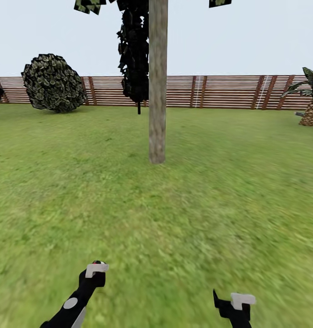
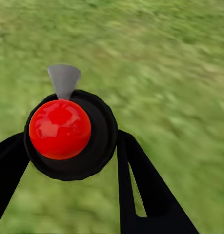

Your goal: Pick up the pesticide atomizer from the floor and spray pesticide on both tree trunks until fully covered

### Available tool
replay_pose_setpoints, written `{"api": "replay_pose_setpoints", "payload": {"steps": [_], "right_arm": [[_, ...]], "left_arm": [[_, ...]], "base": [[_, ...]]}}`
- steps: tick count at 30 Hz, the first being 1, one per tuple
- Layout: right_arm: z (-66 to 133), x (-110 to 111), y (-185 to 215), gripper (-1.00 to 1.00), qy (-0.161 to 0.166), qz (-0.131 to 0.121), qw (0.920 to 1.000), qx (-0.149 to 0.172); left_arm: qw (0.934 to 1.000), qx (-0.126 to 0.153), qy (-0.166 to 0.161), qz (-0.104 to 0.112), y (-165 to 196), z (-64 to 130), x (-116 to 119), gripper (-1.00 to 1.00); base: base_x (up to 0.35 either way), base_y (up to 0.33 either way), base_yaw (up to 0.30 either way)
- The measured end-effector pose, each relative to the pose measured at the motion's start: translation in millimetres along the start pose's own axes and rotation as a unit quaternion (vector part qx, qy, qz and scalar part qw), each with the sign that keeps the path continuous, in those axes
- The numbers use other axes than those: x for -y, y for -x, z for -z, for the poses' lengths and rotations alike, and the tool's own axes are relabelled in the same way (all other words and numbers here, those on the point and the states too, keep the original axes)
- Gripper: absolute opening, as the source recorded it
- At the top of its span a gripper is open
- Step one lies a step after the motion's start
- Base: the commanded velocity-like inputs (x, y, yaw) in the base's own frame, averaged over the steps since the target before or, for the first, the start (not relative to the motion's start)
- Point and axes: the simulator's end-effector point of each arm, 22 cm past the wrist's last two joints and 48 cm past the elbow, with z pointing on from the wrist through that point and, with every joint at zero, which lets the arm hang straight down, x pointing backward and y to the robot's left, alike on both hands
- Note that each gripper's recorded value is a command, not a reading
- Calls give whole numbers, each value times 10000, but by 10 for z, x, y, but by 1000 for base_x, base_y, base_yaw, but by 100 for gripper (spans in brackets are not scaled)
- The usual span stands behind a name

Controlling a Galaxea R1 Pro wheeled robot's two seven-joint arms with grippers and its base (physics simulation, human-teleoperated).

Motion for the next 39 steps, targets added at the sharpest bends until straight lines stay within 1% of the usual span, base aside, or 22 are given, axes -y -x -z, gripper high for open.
{"api": "replay_pose_setpoints", "payload": {"steps": [39], "right_arm": [[3,8,-16,100,-6,8,10000,-18]], "left_arm": [[10000,0,0,0,0,0,0,-100]], "base": [[340,0,0]]}}
